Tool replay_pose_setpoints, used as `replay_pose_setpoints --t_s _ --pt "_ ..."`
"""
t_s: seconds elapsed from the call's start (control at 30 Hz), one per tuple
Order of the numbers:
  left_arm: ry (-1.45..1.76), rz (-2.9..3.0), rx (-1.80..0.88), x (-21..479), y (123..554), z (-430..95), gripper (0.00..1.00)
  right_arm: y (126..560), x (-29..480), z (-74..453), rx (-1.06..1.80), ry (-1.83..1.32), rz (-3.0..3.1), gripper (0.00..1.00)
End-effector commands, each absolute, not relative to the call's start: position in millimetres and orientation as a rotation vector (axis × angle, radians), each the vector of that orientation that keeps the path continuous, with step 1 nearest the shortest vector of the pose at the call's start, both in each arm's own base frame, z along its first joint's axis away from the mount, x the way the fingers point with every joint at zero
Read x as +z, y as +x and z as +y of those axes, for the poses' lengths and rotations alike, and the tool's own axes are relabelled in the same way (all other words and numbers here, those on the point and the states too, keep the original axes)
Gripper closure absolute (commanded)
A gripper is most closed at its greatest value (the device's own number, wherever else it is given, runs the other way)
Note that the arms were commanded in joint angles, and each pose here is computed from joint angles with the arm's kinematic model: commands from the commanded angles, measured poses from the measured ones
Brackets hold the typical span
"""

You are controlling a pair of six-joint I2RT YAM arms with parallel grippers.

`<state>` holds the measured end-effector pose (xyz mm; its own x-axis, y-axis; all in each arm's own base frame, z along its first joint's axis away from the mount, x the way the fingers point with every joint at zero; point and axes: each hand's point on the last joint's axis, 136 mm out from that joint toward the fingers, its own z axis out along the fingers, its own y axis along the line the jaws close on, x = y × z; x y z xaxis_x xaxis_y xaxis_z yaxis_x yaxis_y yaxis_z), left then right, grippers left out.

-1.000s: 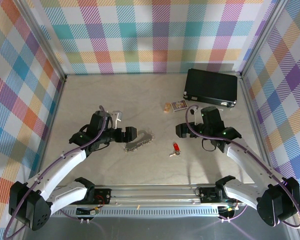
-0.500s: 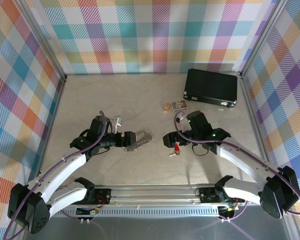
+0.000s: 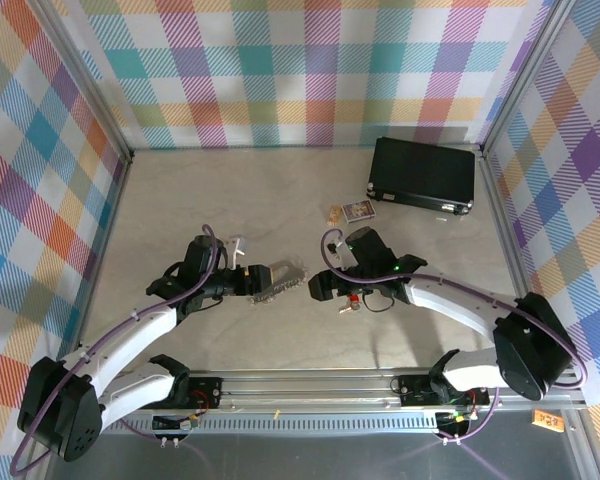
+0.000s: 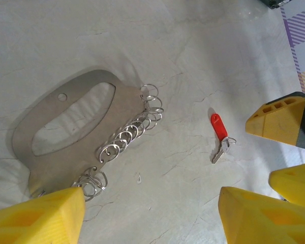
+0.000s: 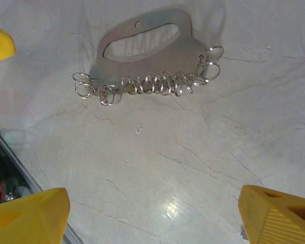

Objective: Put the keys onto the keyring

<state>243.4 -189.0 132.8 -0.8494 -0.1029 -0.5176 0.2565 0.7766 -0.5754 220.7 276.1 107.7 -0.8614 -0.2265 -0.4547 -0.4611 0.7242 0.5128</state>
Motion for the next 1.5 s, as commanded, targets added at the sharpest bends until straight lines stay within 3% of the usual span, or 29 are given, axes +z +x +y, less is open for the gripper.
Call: replay_pose_setpoints --t_s 0.0,0.17,0.9,1.47 --pt "0.119 2.426 -0.882 129.3 243.8 -188.8 0.35 227.4 112.3 293.4 0.974 -0.537 2.524 0.18" --pt "0.096 2.440 -0.865 121.1 246.2 -187.0 0.45 230.1 105.5 306.7 0.993 -0.549 2.527 0.26" --pt "-0.058 2.517 -0.905 93.8 265.6 -174.6 0.51 247.7 69.6 354.4 0.948 -0.644 2.610 0.59" --pt "-0.117 2.578 -0.952 74.0 272.7 -174.7 0.55 257.0 47.3 353.0 0.814 -0.678 2.673 0.70"
